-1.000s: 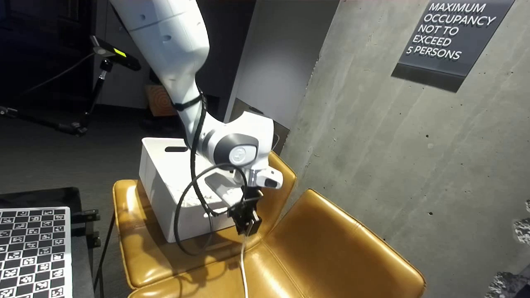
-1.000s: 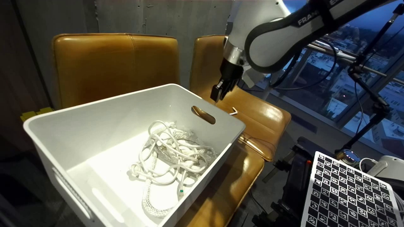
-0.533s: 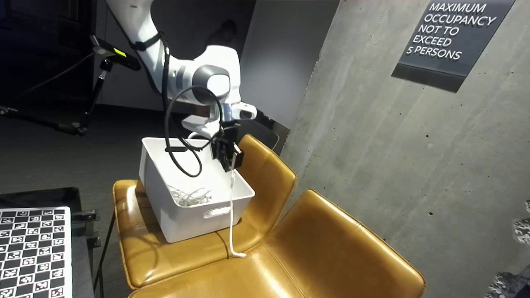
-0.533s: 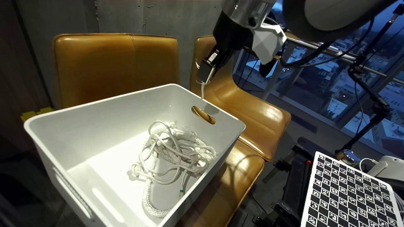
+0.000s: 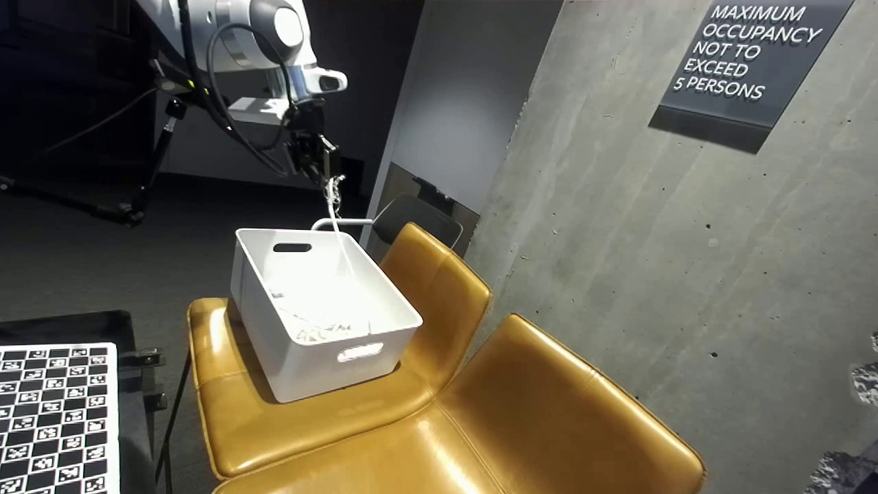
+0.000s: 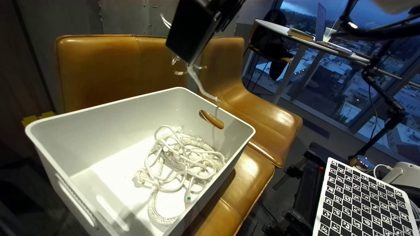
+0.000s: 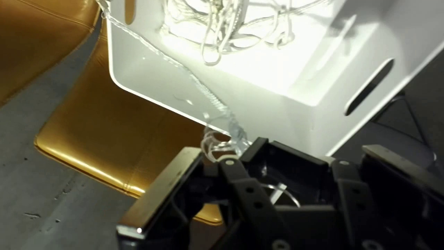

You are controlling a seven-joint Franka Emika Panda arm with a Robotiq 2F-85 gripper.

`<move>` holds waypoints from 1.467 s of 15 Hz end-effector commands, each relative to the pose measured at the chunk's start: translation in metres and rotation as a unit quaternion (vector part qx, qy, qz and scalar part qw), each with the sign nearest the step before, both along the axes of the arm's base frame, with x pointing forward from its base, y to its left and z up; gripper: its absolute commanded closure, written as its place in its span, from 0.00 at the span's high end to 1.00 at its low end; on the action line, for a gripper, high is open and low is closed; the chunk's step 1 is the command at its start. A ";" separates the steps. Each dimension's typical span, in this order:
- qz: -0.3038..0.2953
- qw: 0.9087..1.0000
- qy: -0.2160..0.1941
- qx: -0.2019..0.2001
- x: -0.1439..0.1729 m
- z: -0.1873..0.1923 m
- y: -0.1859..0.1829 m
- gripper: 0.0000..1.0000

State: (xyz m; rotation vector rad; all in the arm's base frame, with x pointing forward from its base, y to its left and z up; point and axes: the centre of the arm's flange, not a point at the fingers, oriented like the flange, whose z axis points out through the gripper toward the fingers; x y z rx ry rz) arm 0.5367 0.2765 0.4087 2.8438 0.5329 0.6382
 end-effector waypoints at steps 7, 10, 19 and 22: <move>-0.032 0.998 0.036 -0.041 0.001 -0.052 -0.046 0.02; -0.054 0.996 0.053 -0.049 0.015 -0.071 -0.083 0.02; -0.058 0.994 0.075 -0.061 0.019 -0.095 -0.090 0.02; -0.051 0.994 0.073 -0.057 0.016 -0.094 -0.085 0.02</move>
